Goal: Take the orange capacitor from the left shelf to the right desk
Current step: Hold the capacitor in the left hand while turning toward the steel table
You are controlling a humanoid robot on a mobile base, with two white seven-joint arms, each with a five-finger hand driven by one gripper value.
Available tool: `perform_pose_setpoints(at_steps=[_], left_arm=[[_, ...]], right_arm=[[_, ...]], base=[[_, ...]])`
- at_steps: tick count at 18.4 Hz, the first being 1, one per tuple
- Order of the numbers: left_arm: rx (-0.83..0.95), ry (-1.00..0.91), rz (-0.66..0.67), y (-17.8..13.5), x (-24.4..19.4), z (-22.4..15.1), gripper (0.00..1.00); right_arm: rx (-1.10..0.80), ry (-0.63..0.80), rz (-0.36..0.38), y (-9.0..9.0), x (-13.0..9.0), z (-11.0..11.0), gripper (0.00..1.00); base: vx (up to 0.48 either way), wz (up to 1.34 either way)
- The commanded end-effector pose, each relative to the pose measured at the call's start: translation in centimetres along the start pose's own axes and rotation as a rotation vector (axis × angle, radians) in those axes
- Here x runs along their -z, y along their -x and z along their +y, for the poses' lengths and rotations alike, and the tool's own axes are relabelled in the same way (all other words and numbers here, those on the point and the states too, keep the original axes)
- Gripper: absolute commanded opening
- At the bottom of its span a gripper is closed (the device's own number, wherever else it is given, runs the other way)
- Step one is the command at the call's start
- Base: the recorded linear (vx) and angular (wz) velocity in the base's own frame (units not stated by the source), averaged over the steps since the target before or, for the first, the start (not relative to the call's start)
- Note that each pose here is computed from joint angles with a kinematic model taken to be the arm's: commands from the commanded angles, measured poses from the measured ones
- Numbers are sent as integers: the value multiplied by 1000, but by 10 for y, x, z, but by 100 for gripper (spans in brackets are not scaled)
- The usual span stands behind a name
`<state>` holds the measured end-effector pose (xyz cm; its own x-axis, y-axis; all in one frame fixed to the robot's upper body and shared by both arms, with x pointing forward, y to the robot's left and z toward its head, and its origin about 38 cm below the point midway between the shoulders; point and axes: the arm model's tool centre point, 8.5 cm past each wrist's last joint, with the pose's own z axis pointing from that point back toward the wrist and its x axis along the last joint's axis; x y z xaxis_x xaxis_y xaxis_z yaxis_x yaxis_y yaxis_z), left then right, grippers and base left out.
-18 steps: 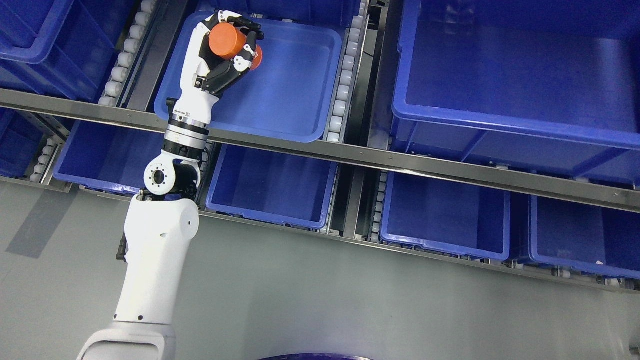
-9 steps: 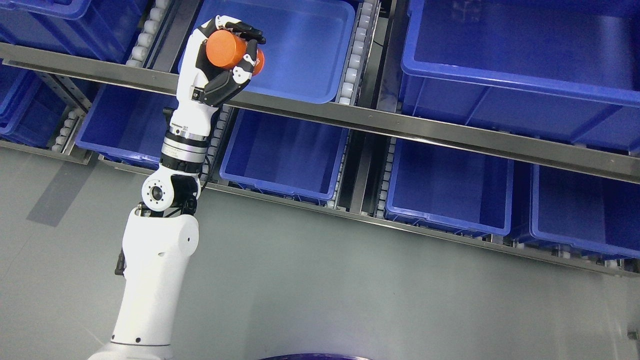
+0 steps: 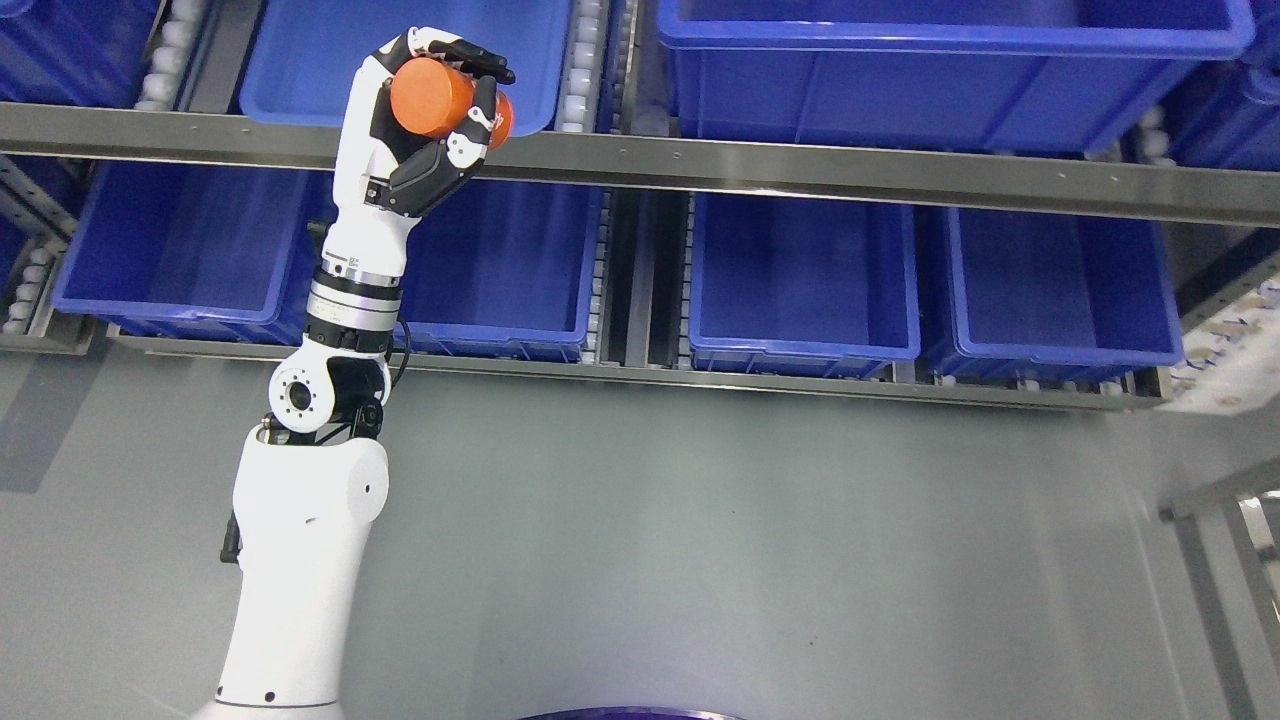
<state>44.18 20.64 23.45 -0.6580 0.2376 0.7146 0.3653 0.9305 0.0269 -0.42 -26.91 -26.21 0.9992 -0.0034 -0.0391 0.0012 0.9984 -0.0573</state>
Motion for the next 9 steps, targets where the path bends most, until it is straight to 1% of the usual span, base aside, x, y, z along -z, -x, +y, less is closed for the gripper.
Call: perform_pose_setpoints(at_steps=[1, 5, 9], left_arm=[[18, 13, -13, -8, -2, 2, 4], [16, 9, -2, -6, -7, 1, 4], [14, 13, -2, -5, -7, 0, 5]], right_arm=[[13, 17, 11, 14, 0, -11, 100], [13, 17, 11, 14, 0, -11, 100], [13, 17, 11, 14, 0, -11, 100]], base=[[-165, -512], [-98, -546], [-47, -672]])
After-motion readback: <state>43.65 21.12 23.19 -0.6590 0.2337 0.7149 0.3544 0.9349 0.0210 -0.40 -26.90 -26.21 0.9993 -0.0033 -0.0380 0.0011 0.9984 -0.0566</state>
